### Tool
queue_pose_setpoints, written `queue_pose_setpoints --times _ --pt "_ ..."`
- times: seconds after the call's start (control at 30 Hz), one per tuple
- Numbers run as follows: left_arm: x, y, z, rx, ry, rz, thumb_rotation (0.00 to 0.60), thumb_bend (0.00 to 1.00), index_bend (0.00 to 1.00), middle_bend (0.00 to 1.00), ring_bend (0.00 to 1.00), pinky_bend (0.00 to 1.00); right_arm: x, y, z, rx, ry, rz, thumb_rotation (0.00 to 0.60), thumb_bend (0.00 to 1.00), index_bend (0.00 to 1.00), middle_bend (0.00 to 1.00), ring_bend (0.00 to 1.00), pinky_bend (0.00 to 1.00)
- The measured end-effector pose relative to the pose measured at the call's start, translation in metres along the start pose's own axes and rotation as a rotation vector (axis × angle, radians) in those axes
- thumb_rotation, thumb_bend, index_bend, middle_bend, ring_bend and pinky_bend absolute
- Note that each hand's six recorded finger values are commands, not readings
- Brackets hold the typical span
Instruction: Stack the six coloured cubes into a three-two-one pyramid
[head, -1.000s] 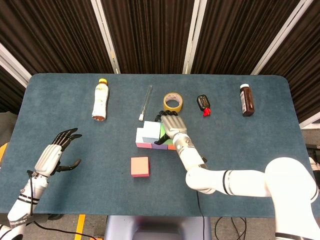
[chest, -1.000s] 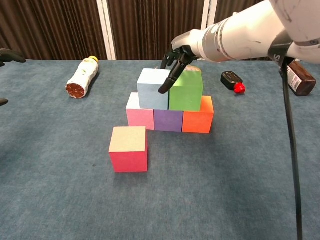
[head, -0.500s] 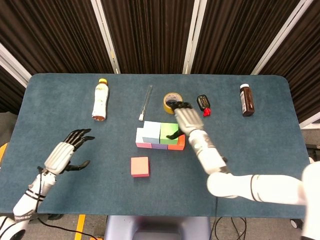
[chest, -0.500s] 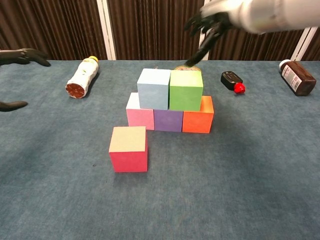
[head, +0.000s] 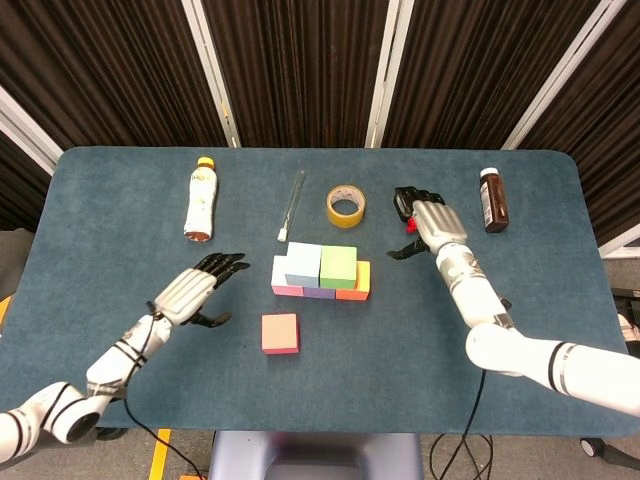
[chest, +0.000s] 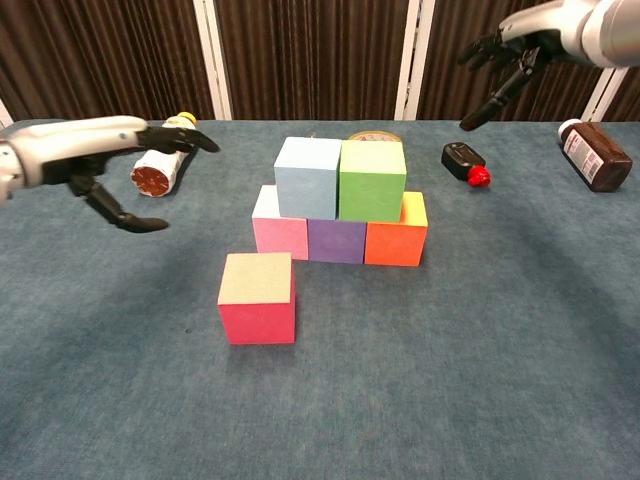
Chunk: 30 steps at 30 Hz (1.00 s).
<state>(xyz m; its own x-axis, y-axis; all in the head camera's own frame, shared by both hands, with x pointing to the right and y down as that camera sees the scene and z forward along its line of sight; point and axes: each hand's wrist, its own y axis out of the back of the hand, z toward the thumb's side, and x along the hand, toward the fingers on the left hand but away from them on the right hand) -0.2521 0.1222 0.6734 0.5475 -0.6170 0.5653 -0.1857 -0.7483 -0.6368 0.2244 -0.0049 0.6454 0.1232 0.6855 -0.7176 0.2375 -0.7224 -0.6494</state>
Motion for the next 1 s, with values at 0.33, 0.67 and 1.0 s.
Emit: queue_pose_setpoints --times 0.33,0.67,1.0 --pt "0.032 -0.015 0.017 0.017 0.006 -0.045 0.6 0.31 0.09 0.0 0.0 0.0 -0.024 -0.035 0.005 -0.03 0.014 0.075 0.536 0.21 0.09 0.11 0.0 0.09" --pt "0.037 -0.031 0.024 0.011 -0.006 -0.075 0.6 0.31 0.09 0.0 0.0 0.0 -0.029 -0.048 0.013 -0.05 0.03 0.088 0.536 0.21 0.09 0.11 0.0 0.08" --pt "0.042 -0.038 0.031 0.008 -0.022 -0.083 0.6 0.31 0.1 0.0 0.0 0.0 -0.032 -0.057 0.022 -0.054 0.04 0.098 0.536 0.21 0.09 0.11 0.0 0.08"
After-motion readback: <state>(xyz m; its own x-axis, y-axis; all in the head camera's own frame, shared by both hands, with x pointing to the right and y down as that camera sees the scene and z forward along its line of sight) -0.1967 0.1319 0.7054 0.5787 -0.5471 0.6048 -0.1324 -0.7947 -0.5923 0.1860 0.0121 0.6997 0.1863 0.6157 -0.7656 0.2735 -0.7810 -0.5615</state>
